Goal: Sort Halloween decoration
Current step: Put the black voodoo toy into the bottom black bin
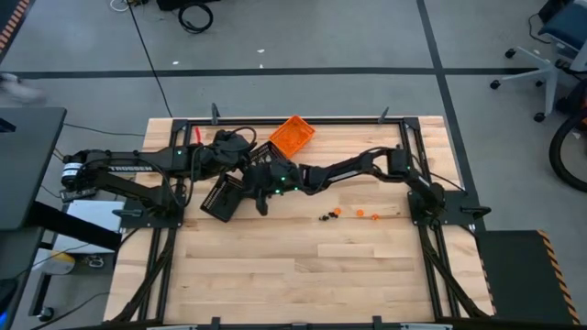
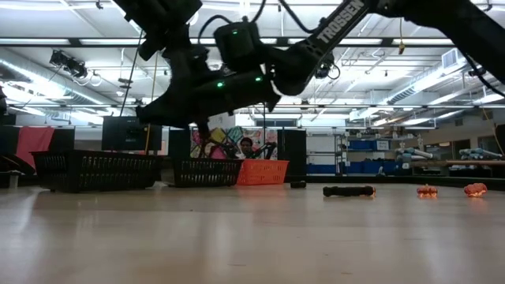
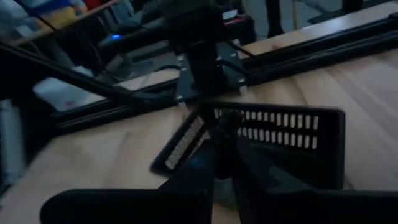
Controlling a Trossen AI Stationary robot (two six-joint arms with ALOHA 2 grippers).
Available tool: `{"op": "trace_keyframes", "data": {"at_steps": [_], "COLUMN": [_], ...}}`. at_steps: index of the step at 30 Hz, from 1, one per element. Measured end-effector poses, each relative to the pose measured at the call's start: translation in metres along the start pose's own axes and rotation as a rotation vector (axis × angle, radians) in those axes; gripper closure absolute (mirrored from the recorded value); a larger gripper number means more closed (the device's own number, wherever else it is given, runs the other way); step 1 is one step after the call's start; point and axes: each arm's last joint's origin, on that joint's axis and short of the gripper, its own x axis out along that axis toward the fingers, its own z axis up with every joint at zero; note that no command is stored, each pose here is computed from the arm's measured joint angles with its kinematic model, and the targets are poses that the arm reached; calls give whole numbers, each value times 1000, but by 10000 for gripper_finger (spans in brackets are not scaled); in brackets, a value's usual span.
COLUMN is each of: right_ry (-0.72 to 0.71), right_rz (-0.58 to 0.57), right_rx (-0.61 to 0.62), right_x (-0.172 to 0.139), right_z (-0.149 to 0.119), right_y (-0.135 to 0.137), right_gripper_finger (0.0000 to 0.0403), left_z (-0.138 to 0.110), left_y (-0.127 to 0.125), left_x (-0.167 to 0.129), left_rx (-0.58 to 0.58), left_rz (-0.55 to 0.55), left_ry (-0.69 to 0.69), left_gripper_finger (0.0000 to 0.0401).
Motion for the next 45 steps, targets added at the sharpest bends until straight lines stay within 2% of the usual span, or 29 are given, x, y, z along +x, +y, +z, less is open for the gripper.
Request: {"op": "trace_keyframes", "data": {"at_steps": [4,10,18,24,31,38,45], "right_ry": [9,42,77,91,242,321,453], "right_rz": [-48,-55,-48,-13,-64,-89,-191], "right_rx": [-27,-44,-86,-78,-38,-108,-195], "right_x": [16,32,35,33,17,3,-31], "right_z": [-1,2,1,2,9,19,27], "right_y": [-4,-9,-11,-18,-34,-40,-45], "right_gripper_finger": [359,340,286,266,267,268,269], "left_z": [0,0,0,0,1,1,0], "left_y": [0,0,0,0,1,1,-1], "left_x": [0,0,0,0,0,0,0], "left_rx": [-2,-1,-2,-3,-4,-4,-3], "left_rz": [-1,5,2,4,16,7,-21], "left_ry": [-3,-2,-4,-6,-9,-7,-2], "left_gripper_finger": [401,401,401,401,401,401,401]}}
